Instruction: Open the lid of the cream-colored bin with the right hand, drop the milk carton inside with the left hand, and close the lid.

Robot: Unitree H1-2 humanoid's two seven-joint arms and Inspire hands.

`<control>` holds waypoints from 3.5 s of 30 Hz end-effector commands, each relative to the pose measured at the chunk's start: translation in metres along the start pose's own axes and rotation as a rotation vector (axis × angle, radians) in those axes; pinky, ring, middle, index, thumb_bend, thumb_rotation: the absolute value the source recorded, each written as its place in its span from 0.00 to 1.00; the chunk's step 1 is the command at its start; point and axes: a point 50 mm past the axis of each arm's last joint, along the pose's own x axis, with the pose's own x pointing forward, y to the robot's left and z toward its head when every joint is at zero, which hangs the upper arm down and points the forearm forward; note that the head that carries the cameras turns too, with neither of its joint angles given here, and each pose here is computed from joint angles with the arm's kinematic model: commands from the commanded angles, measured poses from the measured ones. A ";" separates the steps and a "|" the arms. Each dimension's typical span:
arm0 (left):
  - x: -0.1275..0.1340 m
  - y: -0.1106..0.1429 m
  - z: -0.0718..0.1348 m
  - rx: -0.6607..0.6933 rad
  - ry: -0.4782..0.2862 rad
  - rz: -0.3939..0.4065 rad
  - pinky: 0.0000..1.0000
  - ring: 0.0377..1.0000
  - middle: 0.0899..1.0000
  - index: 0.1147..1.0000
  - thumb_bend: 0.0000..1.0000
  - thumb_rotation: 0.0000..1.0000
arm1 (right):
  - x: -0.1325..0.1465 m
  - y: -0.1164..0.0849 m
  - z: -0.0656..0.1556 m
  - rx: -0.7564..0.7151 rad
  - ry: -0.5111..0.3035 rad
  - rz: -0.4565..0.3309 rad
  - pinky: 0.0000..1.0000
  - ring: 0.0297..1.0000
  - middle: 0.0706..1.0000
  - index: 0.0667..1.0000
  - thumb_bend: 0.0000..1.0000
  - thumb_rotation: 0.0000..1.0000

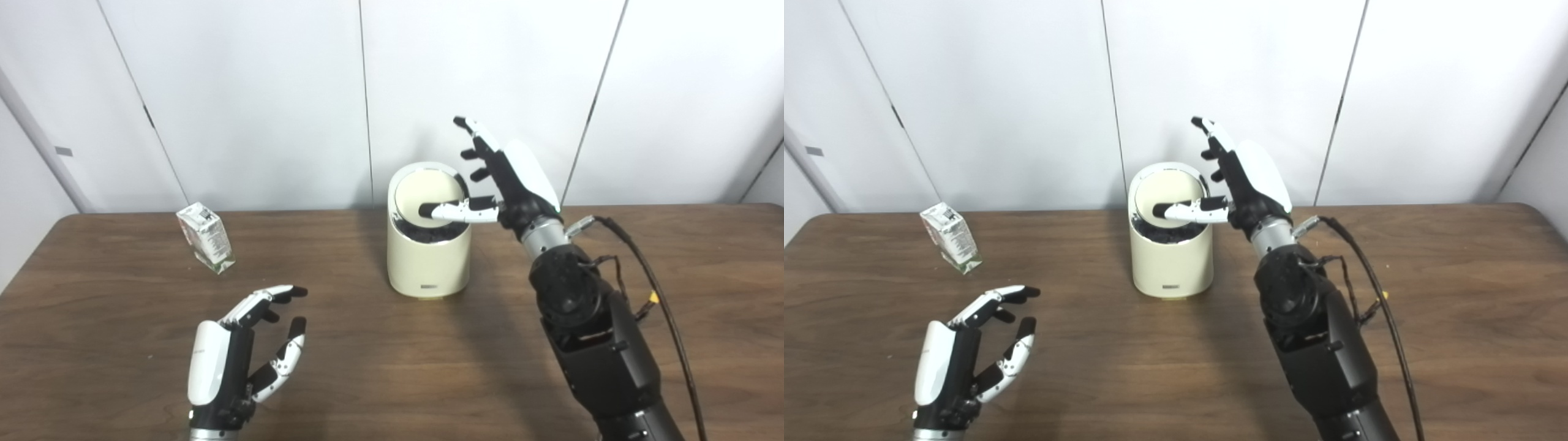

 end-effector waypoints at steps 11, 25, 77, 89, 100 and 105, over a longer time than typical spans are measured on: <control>0.004 0.000 0.005 -0.024 -0.051 0.030 0.54 0.66 0.67 0.66 0.21 0.41 | 0.022 0.002 0.005 -0.061 -0.013 -0.055 0.79 0.92 0.98 0.94 0.71 0.33; 0.003 -0.001 0.005 -0.019 -0.047 0.026 0.54 0.66 0.68 0.66 0.22 0.44 | 0.029 0.007 -0.008 -0.089 0.040 -0.036 0.81 0.93 0.97 0.94 0.68 0.37; 0.003 0.001 0.009 -0.013 -0.047 -0.001 0.54 0.66 0.68 0.66 0.20 0.40 | 0.012 -0.002 -0.036 -0.088 0.066 0.029 0.86 0.95 0.98 0.96 0.98 0.75; 0.003 0.001 0.008 -0.009 -0.053 -0.004 0.54 0.66 0.68 0.66 0.20 0.39 | 0.003 -0.012 -0.034 -0.076 0.027 0.027 0.86 0.95 0.98 0.97 0.99 0.82; 0.005 0.000 0.006 -0.015 -0.057 0.000 0.54 0.66 0.68 0.66 0.20 0.40 | -0.045 -0.026 -0.032 0.016 0.014 -0.063 0.80 0.92 0.99 0.98 0.99 0.84; 0.006 0.001 0.004 -0.015 -0.062 0.001 0.53 0.65 0.68 0.66 0.20 0.35 | -0.084 -0.029 -0.040 0.076 -0.023 -0.184 0.69 0.82 0.91 0.90 0.75 0.75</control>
